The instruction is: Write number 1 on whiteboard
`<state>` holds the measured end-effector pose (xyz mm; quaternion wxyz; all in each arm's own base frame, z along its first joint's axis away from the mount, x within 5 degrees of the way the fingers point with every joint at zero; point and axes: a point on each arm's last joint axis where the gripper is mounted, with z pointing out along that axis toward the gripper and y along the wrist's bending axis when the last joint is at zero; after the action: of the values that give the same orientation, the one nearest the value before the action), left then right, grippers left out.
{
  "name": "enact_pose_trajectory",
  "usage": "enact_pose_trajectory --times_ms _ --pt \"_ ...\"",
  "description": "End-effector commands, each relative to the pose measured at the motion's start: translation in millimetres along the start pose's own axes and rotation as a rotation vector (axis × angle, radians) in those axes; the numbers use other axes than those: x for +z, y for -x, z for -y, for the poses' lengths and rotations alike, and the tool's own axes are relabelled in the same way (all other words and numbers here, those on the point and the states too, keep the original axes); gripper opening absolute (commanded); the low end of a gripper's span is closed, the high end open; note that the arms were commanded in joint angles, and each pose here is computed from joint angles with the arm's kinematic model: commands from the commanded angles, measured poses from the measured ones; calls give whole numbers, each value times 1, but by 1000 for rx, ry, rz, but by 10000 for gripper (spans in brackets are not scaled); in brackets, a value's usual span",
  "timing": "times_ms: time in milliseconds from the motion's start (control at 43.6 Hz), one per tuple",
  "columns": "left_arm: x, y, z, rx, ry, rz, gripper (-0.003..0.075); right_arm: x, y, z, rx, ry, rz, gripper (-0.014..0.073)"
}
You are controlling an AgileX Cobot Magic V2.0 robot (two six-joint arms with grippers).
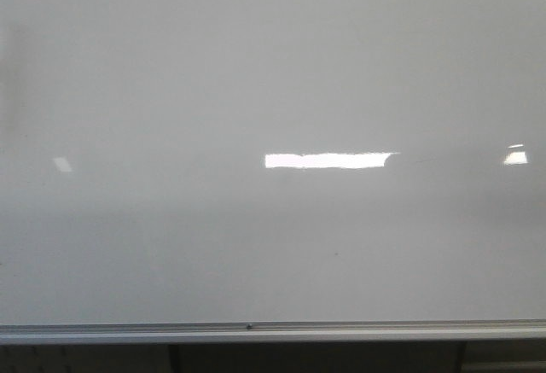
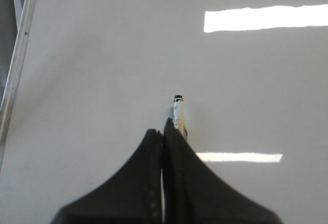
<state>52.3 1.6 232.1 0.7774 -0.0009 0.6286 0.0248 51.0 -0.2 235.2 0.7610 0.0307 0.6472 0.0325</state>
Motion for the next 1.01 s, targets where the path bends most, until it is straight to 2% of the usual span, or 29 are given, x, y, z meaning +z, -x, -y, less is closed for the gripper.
enact_pose_trajectory --times_ms 0,161,275,413,574,757,987 --pt "-6 52 -1 -14 -2 202 -20 -8 46 -4 -18 10 156 -68" --pt "-8 97 -3 -14 5 177 -20 -12 83 -8 -19 10 129 -68" --pt "-1 124 -5 -15 9 76 -20 -6 103 -10 -20 4 43 -68" --pt "16 138 -6 -16 12 -102 -20 10 120 -11 -20 -5 -91 -68" --pt "41 132 -6 -16 13 -302 -20 37 118 -11 -19 -20 -297 -68" --pt "58 111 -5 -17 11 -466 -20 59 106 -10 -19 -29 -405 -68" --pt "74 98 -5 -17 9 -563 -20 76 85 -8 -18 -39 -531 -68"
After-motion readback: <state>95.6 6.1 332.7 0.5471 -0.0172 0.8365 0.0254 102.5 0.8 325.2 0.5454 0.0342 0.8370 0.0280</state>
